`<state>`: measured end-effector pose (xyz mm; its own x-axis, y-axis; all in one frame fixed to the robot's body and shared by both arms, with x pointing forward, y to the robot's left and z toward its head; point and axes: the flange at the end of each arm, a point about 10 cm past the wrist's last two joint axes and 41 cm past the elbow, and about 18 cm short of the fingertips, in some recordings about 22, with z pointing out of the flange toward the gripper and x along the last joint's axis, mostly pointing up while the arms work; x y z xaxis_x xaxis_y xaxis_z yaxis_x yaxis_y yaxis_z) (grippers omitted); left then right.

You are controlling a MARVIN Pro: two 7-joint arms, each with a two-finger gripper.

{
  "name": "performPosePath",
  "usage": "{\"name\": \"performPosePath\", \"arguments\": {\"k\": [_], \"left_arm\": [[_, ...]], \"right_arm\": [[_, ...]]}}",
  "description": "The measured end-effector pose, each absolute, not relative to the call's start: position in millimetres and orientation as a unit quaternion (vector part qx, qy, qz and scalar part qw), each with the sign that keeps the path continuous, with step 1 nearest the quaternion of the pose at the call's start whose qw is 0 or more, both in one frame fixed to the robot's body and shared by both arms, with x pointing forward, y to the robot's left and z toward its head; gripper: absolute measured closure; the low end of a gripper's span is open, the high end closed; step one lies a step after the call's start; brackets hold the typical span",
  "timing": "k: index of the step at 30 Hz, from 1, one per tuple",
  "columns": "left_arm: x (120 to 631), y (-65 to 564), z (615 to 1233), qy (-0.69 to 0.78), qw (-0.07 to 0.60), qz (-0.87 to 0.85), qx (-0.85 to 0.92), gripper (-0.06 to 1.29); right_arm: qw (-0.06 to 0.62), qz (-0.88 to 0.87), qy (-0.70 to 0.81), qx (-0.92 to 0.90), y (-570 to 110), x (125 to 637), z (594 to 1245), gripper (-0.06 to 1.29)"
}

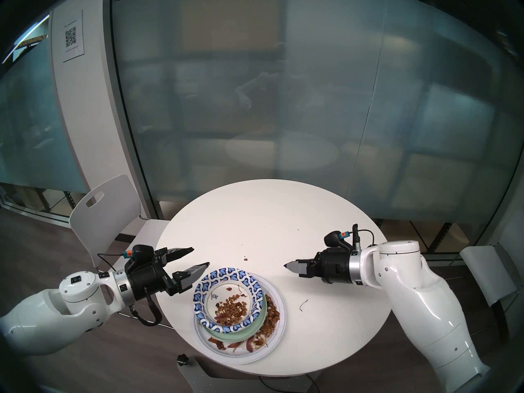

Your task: Stack the plates into one stack

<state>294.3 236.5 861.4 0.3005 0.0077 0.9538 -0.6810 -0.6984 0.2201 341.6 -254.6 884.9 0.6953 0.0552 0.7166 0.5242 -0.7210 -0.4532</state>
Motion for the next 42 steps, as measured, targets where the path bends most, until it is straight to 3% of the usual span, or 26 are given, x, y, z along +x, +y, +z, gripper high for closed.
{"name": "performPosePath", "arguments": {"k": [9, 28, 29, 33, 42], "left_arm": [[294.3, 236.2, 861.3, -0.227, 0.316, 0.546, 0.742, 0.01], [294.4, 236.5, 861.6, -0.227, 0.315, 0.547, 0.742, 0.01], [294.4, 236.5, 861.6, -0.227, 0.315, 0.547, 0.742, 0.01], [294.5, 236.7, 861.6, -0.227, 0.315, 0.547, 0.742, 0.01], [294.6, 236.9, 861.8, -0.227, 0.314, 0.547, 0.742, 0.01]], "right_arm": [[0.299, -0.399, -0.133, -0.857, -290.4, 328.5, 903.2, 0.37], [0.302, -0.452, -0.074, -0.836, -312.4, 289.2, 910.9, 0.33], [0.304, -0.454, -0.073, -0.834, -312.2, 288.0, 910.1, 0.31], [0.309, -0.457, -0.069, -0.831, -311.4, 284.8, 907.2, 0.03], [0.314, -0.460, -0.065, -0.828, -310.6, 281.6, 904.3, 0.03]]}}
